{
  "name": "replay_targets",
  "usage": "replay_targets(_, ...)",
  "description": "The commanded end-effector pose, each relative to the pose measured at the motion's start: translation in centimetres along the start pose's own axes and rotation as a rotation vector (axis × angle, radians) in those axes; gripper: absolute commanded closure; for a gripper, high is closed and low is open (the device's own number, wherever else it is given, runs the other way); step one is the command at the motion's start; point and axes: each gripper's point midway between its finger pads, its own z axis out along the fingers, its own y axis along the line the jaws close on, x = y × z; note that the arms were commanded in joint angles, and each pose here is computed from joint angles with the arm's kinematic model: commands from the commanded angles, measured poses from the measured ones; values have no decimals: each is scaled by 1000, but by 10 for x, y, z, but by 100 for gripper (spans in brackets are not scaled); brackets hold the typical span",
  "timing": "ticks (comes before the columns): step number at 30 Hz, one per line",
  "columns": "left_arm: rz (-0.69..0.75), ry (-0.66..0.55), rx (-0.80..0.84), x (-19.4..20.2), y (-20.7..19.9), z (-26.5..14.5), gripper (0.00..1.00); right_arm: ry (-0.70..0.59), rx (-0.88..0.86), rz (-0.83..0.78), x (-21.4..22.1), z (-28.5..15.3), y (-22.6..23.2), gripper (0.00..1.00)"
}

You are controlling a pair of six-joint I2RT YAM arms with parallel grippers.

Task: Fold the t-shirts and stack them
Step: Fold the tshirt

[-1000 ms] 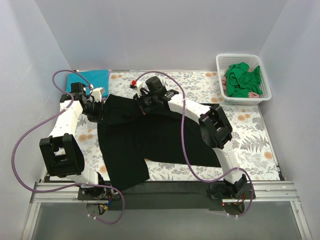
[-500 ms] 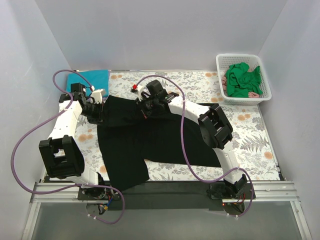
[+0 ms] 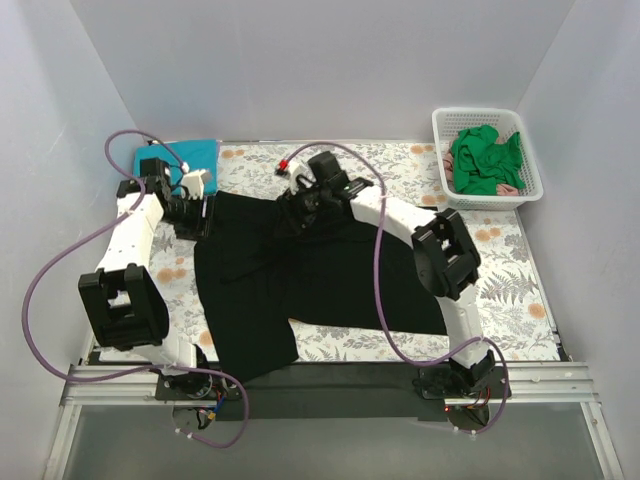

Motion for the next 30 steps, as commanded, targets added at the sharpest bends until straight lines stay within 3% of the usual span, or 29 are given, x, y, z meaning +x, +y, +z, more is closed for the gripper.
replay_targets(1, 33, -133, 40, -62, 1, -6, 48, -120, 105, -6, -47, -84, -27, 27)
replay_targets(3, 37, -189, 50, -94, 9, 3, 48, -121, 191, -21, -45, -114, -49, 30)
replay_targets(6, 1, -227, 69, -129, 15, 29, 48, -45, 312, 16, -10, -147, -80, 47)
replay_targets(12, -39, -177, 22, -138, 31, 95, 50, 146, 581, 72, 71, -204, -139, 65)
replay_targets(21, -74, -98, -39, -117, 60, 139, 51, 373, 779, 111, 151, -232, -194, 77)
replay_targets(30, -104, -23, -181, -102, 106, 167, 53, 529, 872, 168, 209, -257, -210, 78)
